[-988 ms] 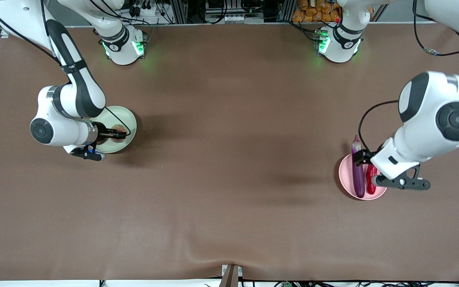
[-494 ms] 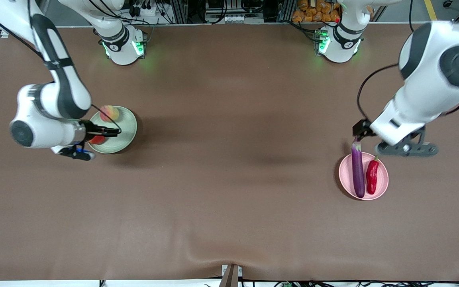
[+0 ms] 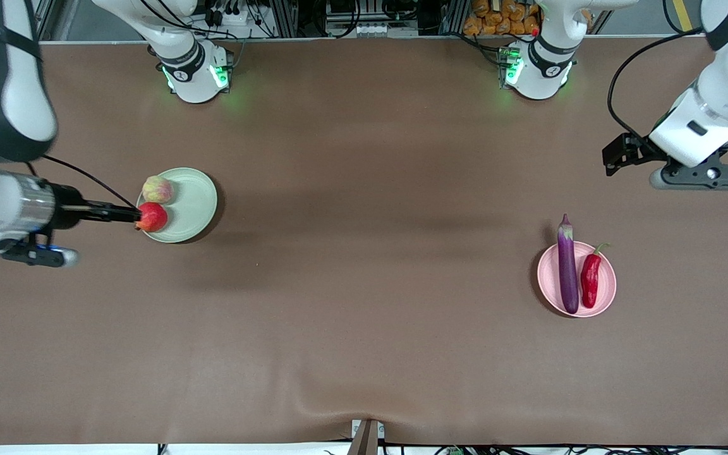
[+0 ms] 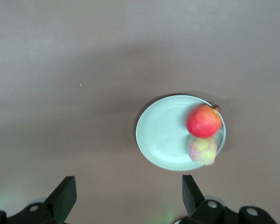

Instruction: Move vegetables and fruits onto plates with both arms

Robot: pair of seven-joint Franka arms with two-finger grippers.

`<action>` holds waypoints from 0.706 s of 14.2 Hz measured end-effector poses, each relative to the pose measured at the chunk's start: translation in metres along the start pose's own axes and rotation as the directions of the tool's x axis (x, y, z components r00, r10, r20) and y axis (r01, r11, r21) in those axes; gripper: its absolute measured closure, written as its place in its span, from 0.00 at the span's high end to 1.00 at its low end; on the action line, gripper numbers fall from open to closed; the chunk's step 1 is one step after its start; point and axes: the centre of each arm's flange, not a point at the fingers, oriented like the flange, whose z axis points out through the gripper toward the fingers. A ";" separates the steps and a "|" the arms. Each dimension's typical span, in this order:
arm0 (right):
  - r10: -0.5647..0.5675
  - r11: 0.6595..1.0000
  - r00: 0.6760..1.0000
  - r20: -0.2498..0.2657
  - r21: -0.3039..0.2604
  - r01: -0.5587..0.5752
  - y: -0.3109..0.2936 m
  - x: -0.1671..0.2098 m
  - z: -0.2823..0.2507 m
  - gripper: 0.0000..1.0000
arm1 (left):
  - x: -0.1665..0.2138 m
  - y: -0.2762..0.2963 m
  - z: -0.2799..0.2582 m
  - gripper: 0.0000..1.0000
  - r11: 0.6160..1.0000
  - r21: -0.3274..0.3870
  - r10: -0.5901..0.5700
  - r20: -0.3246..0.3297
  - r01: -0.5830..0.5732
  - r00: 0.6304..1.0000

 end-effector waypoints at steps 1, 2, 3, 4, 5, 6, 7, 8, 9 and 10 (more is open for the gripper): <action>-0.005 1.000 1.000 0.001 0.000 0.005 0.000 -0.006 -0.019 1.00 | -0.001 -0.002 -0.007 1.00 1.000 -0.012 -0.006 0.006 0.006 1.000; -0.012 1.000 1.000 0.003 -0.005 0.012 -0.001 -0.013 -0.037 1.00 | -0.003 -0.004 -0.016 1.00 1.000 -0.016 -0.010 0.012 0.011 1.000; -0.020 1.000 1.000 0.010 -0.017 0.020 -0.003 -0.023 -0.052 1.00 | -0.005 -0.007 -0.025 1.00 1.000 -0.017 -0.015 0.011 0.015 1.000; -0.032 0.999 0.999 0.020 -0.029 0.032 -0.006 -0.034 -0.068 1.00 | -0.006 -0.010 -0.033 1.00 1.000 -0.018 -0.020 0.006 0.020 1.000; -0.045 0.998 0.999 0.025 -0.035 0.046 -0.010 -0.048 -0.083 1.00 | -0.007 -0.014 -0.037 1.00 1.000 -0.018 -0.012 0.003 0.012 1.000; -0.058 0.997 0.998 0.014 -0.043 0.059 -0.014 -0.063 -0.099 1.00 | -0.007 -0.018 -0.038 1.00 1.000 -0.019 0.013 0.004 -0.013 1.000; -0.071 0.996 0.997 -0.010 -0.053 0.070 -0.020 -0.082 -0.116 1.00 | -0.007 -0.023 -0.037 1.00 0.999 -0.019 0.038 0.011 -0.038 0.999; -0.083 0.995 0.996 -0.042 -0.066 0.080 -0.027 -0.104 -0.131 1.00 | -0.006 -0.029 -0.035 1.00 0.999 -0.020 0.049 0.017 -0.049 0.999; -0.092 0.993 0.993 -0.075 -0.087 0.086 -0.033 -0.125 -0.143 1.00 | -0.005 -0.035 -0.033 1.00 0.999 -0.021 0.047 0.021 -0.047 0.999; -0.098 0.989 0.990 -0.102 -0.118 0.086 -0.038 -0.141 -0.147 1.00 | -0.005 -0.037 -0.032 1.00 0.999 -0.021 0.040 0.024 -0.040 0.999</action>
